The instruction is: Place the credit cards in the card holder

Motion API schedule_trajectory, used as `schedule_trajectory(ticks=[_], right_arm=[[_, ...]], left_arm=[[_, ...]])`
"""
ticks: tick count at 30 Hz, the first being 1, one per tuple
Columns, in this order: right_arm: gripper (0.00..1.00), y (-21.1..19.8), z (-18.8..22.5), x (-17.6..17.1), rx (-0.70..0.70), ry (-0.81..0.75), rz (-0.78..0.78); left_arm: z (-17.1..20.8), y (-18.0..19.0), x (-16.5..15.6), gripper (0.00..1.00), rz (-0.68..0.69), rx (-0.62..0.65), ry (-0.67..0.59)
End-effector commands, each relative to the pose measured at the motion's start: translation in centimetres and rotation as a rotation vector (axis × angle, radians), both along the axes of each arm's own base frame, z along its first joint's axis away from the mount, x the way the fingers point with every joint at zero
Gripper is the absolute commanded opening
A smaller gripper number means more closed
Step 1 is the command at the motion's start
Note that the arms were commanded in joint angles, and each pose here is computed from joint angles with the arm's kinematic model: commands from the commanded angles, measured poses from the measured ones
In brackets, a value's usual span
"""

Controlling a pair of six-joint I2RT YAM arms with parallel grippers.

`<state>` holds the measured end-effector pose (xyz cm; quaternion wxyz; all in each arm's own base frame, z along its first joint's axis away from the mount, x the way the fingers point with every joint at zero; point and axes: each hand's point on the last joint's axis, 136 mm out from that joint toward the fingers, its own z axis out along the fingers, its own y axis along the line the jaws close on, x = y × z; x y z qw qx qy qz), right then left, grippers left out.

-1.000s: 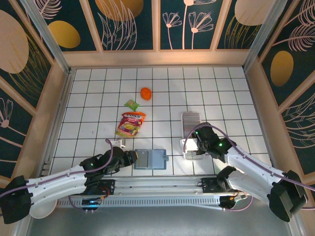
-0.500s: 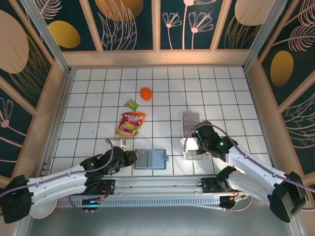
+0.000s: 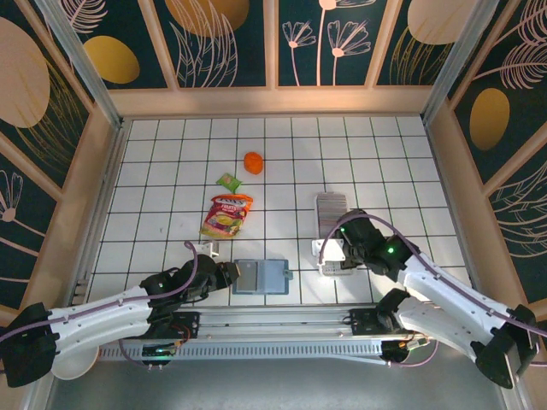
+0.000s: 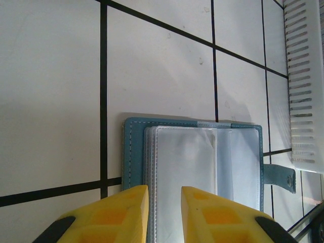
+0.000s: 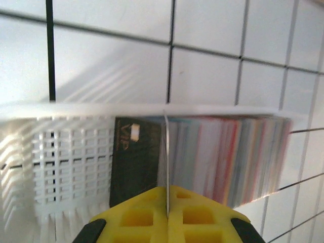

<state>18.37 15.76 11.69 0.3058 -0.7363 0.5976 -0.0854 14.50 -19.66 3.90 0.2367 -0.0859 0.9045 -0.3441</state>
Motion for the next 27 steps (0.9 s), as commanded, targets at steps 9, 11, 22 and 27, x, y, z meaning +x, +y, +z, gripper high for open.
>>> schedule_trajectory(ticks=[9, 11, 22, 27], right_arm=[[0.00, 8.7, 9.8, -2.3, 0.582, 0.192, -0.327], [0.00, 10.7, 11.1, -1.8, 0.766, 0.301, -0.487], [0.00, 17.7, 3.6, -3.2, 1.145, 1.040, -1.203], [0.00, 18.6, 0.5, -4.2, 1.214, 1.107, -1.334]], left_arm=[[-0.2, -0.1, -0.3, 0.23, -0.004, -0.018, 0.010], [-0.1, -0.1, -0.3, 0.24, -0.004, -0.020, 0.011], [-0.2, 0.1, -0.4, 0.27, -0.006, -0.015, 0.018], [-0.3, -0.1, -0.6, 0.27, -0.022, -0.019, 0.021]])
